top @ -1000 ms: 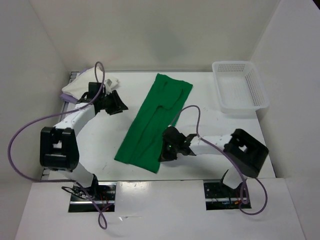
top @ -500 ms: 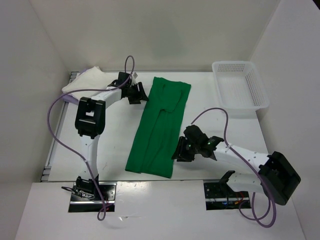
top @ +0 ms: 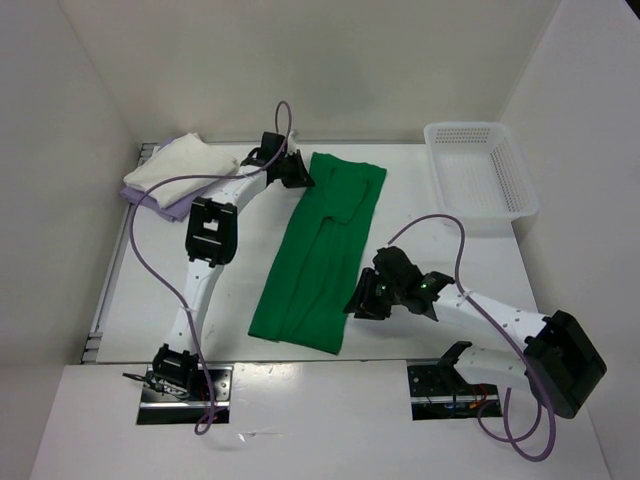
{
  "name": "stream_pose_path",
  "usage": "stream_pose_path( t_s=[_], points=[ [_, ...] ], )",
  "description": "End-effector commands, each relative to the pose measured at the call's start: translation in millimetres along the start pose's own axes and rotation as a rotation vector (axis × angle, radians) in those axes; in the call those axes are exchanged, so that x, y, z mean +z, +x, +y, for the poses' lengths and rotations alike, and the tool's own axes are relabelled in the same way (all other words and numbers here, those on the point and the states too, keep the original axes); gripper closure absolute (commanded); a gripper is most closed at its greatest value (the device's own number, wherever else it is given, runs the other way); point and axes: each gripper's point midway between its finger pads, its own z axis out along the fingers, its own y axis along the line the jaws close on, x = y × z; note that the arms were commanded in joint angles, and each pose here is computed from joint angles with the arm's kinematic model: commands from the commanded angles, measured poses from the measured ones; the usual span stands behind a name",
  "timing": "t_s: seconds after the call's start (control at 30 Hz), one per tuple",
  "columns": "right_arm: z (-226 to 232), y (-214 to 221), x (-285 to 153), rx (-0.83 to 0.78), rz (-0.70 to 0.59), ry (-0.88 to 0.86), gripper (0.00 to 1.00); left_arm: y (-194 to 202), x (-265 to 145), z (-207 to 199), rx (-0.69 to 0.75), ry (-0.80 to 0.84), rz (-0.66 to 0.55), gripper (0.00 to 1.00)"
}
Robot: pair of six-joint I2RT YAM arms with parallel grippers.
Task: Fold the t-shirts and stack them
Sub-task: Rotate the tshirt 90 degrees
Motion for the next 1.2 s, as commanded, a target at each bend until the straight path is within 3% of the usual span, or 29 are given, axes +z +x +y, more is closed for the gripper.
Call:
stream_pose_path(
  t_s=[0.0,0.07,0.27,0.33,0.43,0.47,0.53,0.57,0.67,0.83,0.87,0.93,0.97,1.07,1.1,1.17],
  points=[
    [13.2,-13.2,-10.1,0.022,-0.039,-0.038,0.56,3.2,10.6,2.2,-0.036,0.001,0.007,0.96],
    [9.4,-12.9,-9.5,0.033,-0.032,-0.034,0.56,-11.0,8.3,-6.3,-0.062,0.011,-0.032,1.00],
    [0.2,-30.0,-7.1,0.010,-0.042,-0.023,0.56,-74.4,-39.0,38.9,-0.139,-0.090,-0.188,1.00],
    [0.0,-31.2,-4.3,0.004,-0.035,-0.014,0.56,-72.5,-49.4,68.6,-0.191,-0.160,-0.197,1.00],
    [1.6,-33.2,2.2,-0.018,-0.014,-0.007,0.56,-71.2,-68.4,82.0,-0.261,-0.180,-0.226,1.00],
    [4.3,-35.2,4.8,-0.044,-0.007,-0.012,0.56,-70.1,-69.0,81.7,-0.271,-0.176,-0.233,0.96],
    [5.0,-37.0,7.3,-0.056,-0.003,-0.007,0.56,-69.4,-75.9,72.5,-0.263,-0.149,-0.233,0.76],
    [4.6,-37.9,9.4,-0.061,0.006,0.005,0.56,-56.1,-75.3,77.9,-0.274,-0.160,-0.214,0.52],
    [4.0,-36.4,11.2,-0.069,0.026,0.012,0.55,-54.0,-103.0,62.9,-0.233,-0.162,-0.233,0.21],
    [-7.9,-30.4,16.2,-0.044,0.021,0.020,0.50,-11.5,-177.6,38.5,-0.214,-0.208,-0.250,0.00],
    [-12.4,-25.0,19.7,-0.046,0.035,0.030,0.50,29.9,-179.6,49.4,-0.241,-0.250,-0.188,0.00],
    [-10.8,-20.0,23.9,-0.035,0.048,0.021,0.49,53.2,-205.1,38.7,-0.242,-0.252,-0.156,0.00],
    [-12.4,-14.9,28.2,-0.046,0.060,0.022,0.49,91.6,-205.9,40.0,-0.253,-0.256,-0.074,0.00],
    [-10.8,-11.7,31.1,-0.048,0.068,0.020,0.44,141.3,-230.9,16.0,-0.244,-0.231,0.020,0.02],
    [-10.0,-6.6,32.1,-0.058,0.080,0.009,0.39,168.1,-244.4,6.1,-0.246,-0.217,0.050,0.10],
    [-11.3,-5.0,31.2,-0.049,0.080,0.009,0.32,196.2,-263.8,4.9,-0.320,-0.244,0.088,0.42]
  ],
)
